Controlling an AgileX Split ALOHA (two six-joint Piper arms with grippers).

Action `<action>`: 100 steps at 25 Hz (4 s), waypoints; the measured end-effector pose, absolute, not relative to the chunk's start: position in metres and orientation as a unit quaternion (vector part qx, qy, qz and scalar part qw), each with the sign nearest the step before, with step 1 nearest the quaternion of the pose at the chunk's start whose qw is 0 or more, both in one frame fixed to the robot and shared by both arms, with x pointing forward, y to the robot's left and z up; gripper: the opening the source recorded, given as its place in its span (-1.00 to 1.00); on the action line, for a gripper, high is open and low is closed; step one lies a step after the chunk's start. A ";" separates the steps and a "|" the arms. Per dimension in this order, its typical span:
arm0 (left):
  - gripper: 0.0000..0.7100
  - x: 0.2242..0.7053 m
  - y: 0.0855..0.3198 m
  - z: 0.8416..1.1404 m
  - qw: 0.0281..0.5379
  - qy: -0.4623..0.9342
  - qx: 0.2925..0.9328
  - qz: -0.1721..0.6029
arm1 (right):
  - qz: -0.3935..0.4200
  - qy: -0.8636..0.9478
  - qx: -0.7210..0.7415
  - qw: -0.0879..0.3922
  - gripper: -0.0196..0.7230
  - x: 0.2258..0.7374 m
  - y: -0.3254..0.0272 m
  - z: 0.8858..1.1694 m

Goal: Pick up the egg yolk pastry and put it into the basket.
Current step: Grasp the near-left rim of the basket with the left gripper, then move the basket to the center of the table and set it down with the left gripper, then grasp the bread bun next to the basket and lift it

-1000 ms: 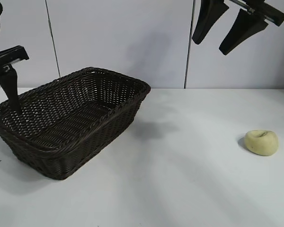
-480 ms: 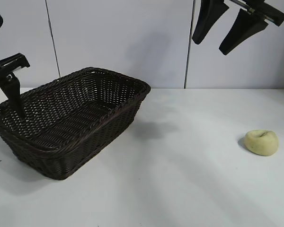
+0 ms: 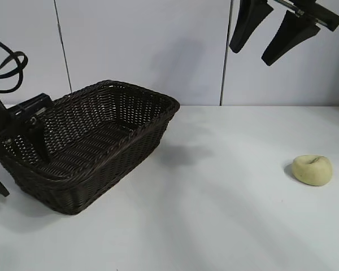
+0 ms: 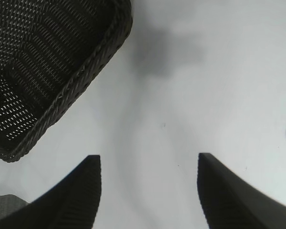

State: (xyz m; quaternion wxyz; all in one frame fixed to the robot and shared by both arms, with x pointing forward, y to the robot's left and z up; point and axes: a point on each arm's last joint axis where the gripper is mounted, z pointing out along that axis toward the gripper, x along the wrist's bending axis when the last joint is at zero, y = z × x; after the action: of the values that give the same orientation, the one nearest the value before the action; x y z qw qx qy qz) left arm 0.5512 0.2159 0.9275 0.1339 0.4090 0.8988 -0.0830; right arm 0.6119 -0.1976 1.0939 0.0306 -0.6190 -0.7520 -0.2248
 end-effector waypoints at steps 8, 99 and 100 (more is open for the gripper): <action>-0.40 0.552 0.216 0.928 0.139 0.902 0.401 -0.081 | -0.225 -0.752 -0.619 0.031 0.22 0.612 -0.198 1.094; 0.35 0.597 0.163 1.061 0.228 0.591 0.771 -0.064 | -0.220 -0.754 -0.619 0.025 0.22 0.612 -0.199 1.093; 0.35 0.593 0.163 1.070 0.239 0.589 0.770 -0.062 | -0.220 -0.754 -0.619 0.025 0.22 0.612 -0.199 1.093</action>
State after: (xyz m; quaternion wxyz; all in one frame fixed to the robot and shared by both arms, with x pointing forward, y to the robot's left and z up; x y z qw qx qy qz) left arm 0.5930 0.1631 1.0697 0.2388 0.7698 0.5888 -0.0617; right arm 0.6121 -0.1989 1.0934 0.0247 -0.6186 -0.7539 -0.2198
